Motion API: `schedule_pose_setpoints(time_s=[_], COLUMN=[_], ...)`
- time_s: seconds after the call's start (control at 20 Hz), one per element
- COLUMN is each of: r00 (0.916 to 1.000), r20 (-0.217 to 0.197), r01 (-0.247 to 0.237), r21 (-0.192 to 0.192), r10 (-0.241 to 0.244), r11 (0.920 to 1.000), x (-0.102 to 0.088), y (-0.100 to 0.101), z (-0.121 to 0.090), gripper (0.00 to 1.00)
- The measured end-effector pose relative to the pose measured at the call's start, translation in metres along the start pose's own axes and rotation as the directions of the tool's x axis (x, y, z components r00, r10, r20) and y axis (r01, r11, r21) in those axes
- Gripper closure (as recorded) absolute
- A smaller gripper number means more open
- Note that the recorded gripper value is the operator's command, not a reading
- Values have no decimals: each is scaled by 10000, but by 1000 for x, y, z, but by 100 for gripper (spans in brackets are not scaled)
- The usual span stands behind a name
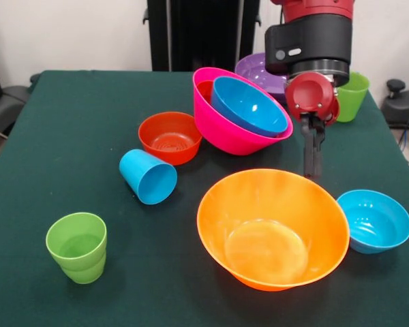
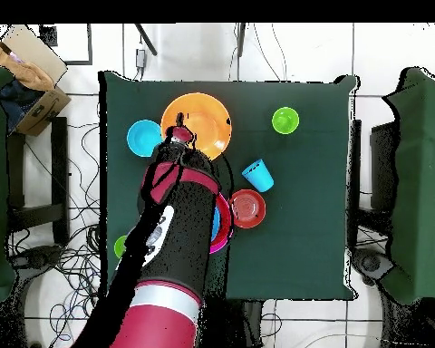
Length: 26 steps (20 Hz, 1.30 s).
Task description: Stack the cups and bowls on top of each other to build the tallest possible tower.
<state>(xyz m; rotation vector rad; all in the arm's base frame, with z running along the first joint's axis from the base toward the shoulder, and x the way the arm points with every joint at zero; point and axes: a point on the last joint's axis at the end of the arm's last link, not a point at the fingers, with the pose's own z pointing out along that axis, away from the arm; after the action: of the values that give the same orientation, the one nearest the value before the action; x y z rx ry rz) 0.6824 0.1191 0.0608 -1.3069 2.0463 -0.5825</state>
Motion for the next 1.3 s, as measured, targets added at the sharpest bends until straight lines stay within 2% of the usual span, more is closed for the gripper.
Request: schedule_pose_setpoints(time_s=[0.3, 0.8, 0.85, 1.1, 1.3], r00=[9996, 9943, 9927, 9899, 9831], r20=[-144, -873, -1004, -1191, -1622], r01=[240, 544, 589, 637, 641], r21=[-9, -706, -854, -1092, -1303], r10=[-240, -605, -674, -767, -850], r11=[9997, 9960, 9946, 9920, 9894], x=[5, 23, 26, 35, 44], y=[5, 48, 57, 72, 81], z=[-1, 15, 17, 22, 24], gripper=[0, 0, 0, 0, 0])
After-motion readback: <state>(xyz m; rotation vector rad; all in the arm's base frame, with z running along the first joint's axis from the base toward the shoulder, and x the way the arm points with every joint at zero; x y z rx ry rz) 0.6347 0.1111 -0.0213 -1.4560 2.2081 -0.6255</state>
